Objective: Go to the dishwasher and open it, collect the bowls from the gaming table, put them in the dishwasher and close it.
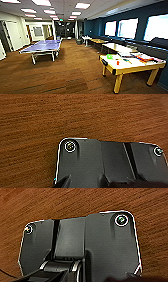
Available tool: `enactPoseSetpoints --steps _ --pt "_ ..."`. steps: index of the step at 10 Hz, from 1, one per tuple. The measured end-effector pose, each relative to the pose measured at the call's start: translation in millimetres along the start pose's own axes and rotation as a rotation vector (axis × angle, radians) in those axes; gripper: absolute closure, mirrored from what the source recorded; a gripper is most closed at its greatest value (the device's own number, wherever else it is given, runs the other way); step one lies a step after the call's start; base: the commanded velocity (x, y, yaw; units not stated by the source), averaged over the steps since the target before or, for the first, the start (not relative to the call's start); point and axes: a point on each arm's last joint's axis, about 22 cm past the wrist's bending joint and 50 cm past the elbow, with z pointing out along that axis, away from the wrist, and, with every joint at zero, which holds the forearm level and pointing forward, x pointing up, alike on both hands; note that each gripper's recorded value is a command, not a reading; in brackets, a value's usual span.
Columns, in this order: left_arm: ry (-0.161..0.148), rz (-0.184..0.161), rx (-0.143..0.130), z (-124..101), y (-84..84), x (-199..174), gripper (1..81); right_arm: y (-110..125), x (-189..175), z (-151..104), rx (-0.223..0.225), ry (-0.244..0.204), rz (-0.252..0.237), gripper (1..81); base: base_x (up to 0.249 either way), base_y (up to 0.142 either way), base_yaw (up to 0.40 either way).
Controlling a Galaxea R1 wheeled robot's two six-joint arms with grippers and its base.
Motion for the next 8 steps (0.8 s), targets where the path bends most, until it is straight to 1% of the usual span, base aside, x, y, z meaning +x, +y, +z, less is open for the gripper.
enactPoseSetpoints --steps 8 --pt "0.000 0.000 0.002 -0.3 -1.4 0.2 1.0 -0.2 0.1 0.1 0.000 0.000 0.000 1.0 0.215 0.000 0.000"
